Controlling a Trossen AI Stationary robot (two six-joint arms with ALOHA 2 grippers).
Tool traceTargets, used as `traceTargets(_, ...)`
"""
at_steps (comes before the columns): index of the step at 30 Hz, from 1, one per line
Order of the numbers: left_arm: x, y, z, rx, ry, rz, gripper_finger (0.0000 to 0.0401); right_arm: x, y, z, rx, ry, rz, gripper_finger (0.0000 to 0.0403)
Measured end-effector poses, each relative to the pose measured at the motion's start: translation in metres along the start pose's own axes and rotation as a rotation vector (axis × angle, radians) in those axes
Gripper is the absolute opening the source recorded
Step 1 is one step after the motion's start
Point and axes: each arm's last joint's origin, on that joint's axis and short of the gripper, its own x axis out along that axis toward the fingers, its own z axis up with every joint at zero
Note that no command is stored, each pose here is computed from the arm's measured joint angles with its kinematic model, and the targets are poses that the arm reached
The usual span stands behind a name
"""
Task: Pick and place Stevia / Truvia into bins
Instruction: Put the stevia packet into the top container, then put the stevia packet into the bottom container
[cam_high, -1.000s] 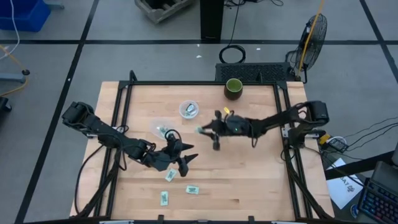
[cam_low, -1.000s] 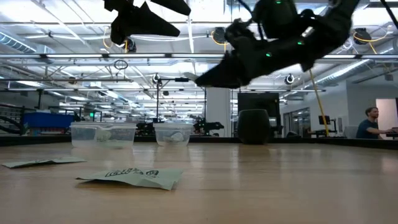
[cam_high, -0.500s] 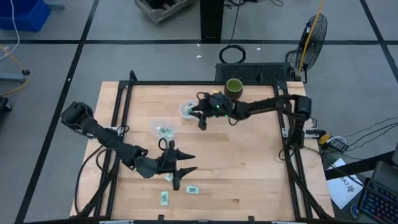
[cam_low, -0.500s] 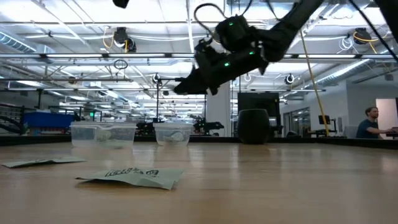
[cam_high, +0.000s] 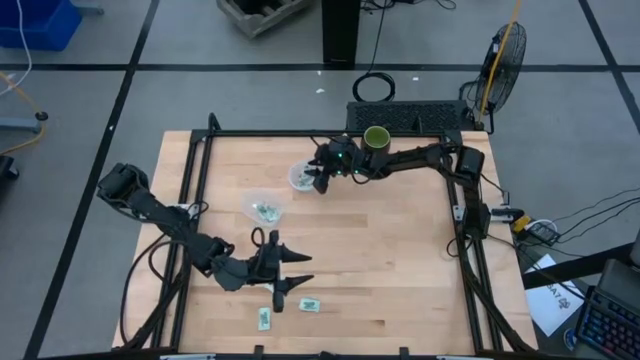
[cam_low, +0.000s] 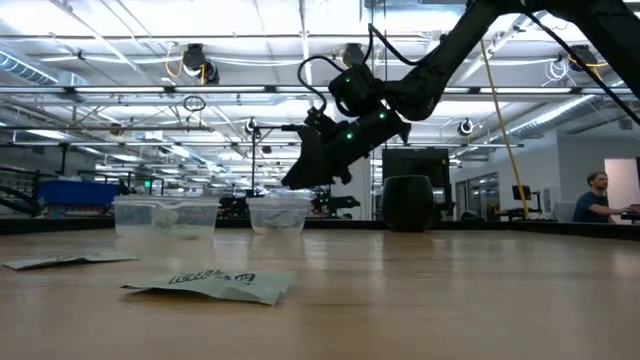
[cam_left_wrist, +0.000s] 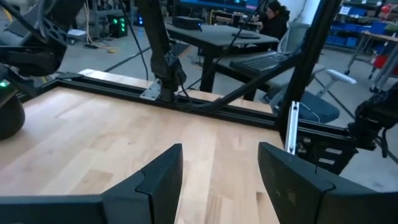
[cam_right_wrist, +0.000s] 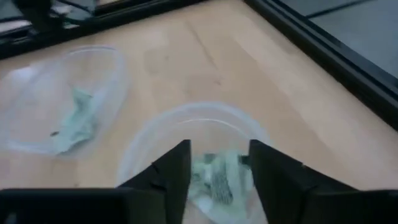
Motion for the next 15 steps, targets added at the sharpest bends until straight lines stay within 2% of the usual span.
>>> traceTargets(6,0.001,0.002,0.000,0.018,0.004,0.009,0.0214,-0.001,0.015,0.001,-0.031,0.008,0.081,0.0220)
traceTargets(8,0.001,0.001,-0.001,0.029,0.011,0.004,0.0214,-0.004,0.023,0.000,-0.061,0.047,0.151,0.0233)
traceTargets(11,0.000,0.001,-0.004,0.038,0.034,0.004,0.0214,-0.012,0.038,-0.006,-0.111,0.115,0.291,0.0239)
traceTargets(15,-0.001,-0.001,-0.004,0.064,0.034,0.001,0.0214,-0.026,0.068,-0.027,-0.185,0.161,0.428,0.0232)
